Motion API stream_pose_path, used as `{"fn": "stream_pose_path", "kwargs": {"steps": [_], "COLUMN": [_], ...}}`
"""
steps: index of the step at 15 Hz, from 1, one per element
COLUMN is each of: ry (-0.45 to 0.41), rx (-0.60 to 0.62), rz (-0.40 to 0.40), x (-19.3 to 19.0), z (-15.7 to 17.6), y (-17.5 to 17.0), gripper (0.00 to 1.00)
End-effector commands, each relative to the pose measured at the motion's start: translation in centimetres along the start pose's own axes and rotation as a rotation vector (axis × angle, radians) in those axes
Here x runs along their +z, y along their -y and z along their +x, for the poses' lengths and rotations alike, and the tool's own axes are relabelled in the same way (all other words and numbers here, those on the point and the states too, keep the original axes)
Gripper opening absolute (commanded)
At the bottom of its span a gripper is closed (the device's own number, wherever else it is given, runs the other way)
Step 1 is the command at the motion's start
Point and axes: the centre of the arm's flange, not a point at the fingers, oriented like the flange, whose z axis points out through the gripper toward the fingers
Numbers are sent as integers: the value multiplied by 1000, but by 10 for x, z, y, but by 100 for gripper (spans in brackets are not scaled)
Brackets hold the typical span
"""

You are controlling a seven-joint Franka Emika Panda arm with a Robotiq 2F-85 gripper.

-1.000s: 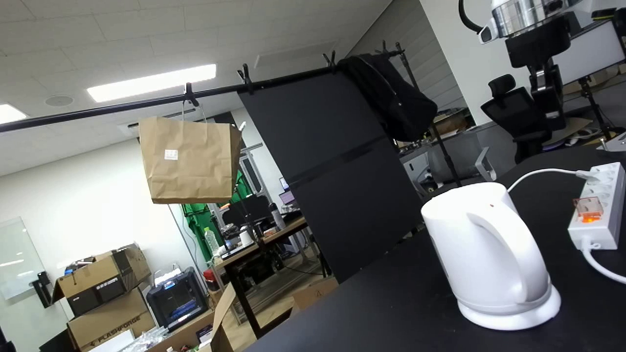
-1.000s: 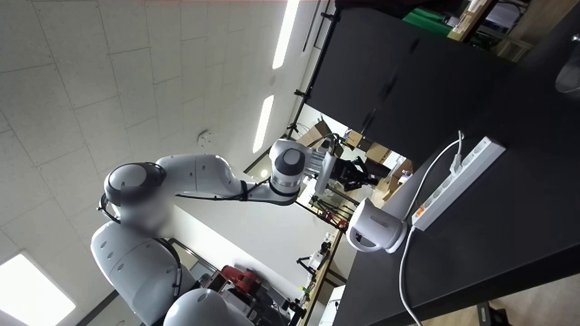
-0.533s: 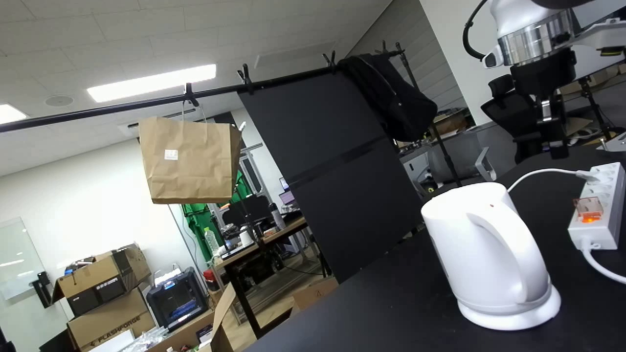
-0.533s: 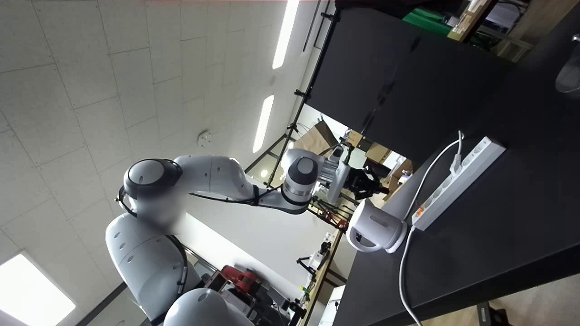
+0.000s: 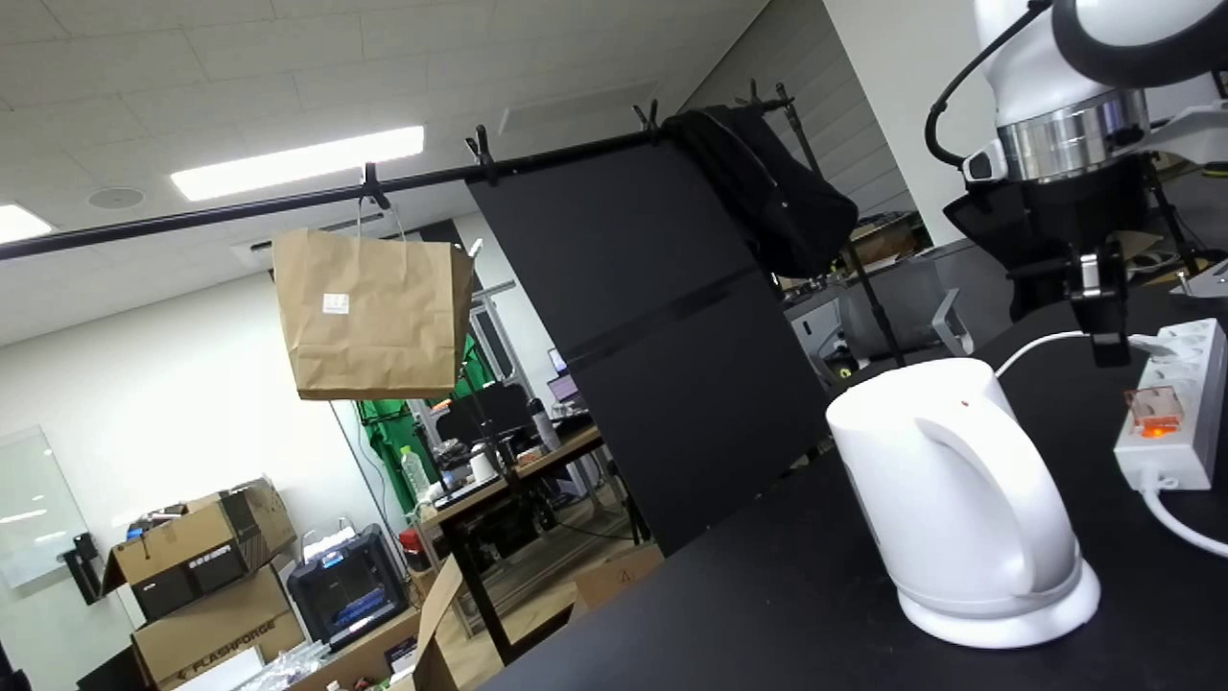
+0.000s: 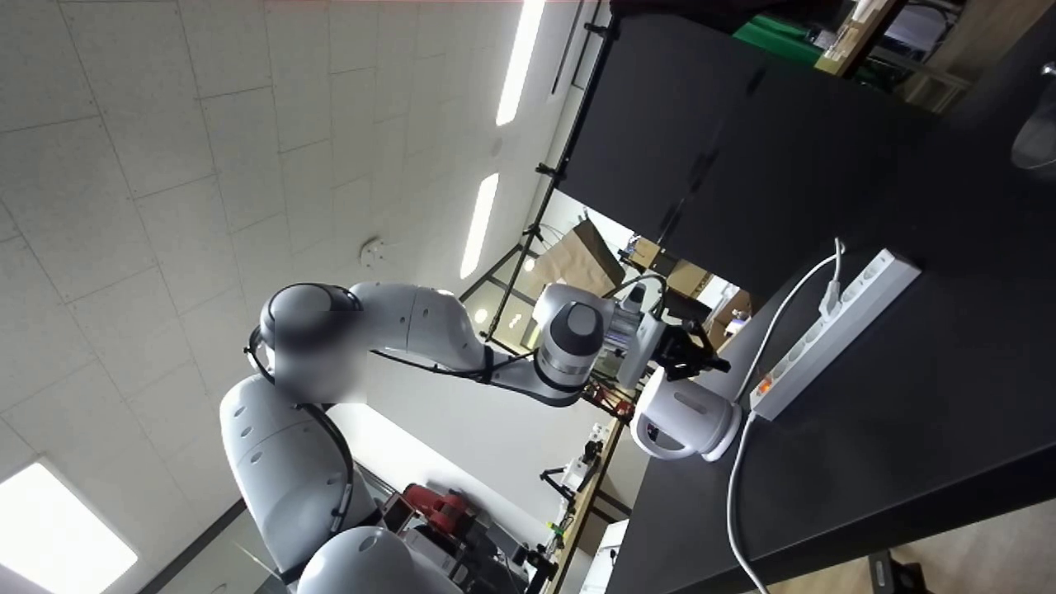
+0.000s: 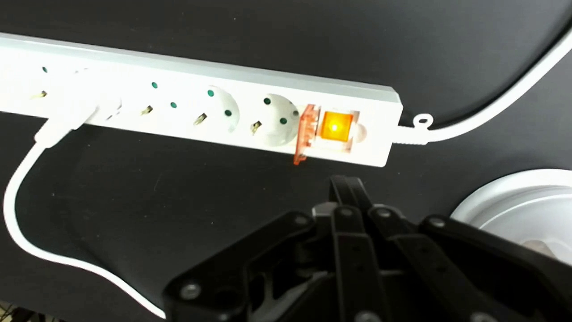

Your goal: Turn off the switch on the extension cord

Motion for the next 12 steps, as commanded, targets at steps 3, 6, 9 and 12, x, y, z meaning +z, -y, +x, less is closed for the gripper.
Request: {"fn": "stream_pose_path", "kwargs": {"steps": [3, 6, 9, 12], "ry": [-10, -22, -24, -21], "rx": [13, 10, 13, 14], "rz": [17, 19, 22, 21], "x": [20, 28, 34, 40], "z": [-7, -11, -14, -16], "y": [0, 0, -2, -3], "gripper": [0, 0, 0, 0]}}
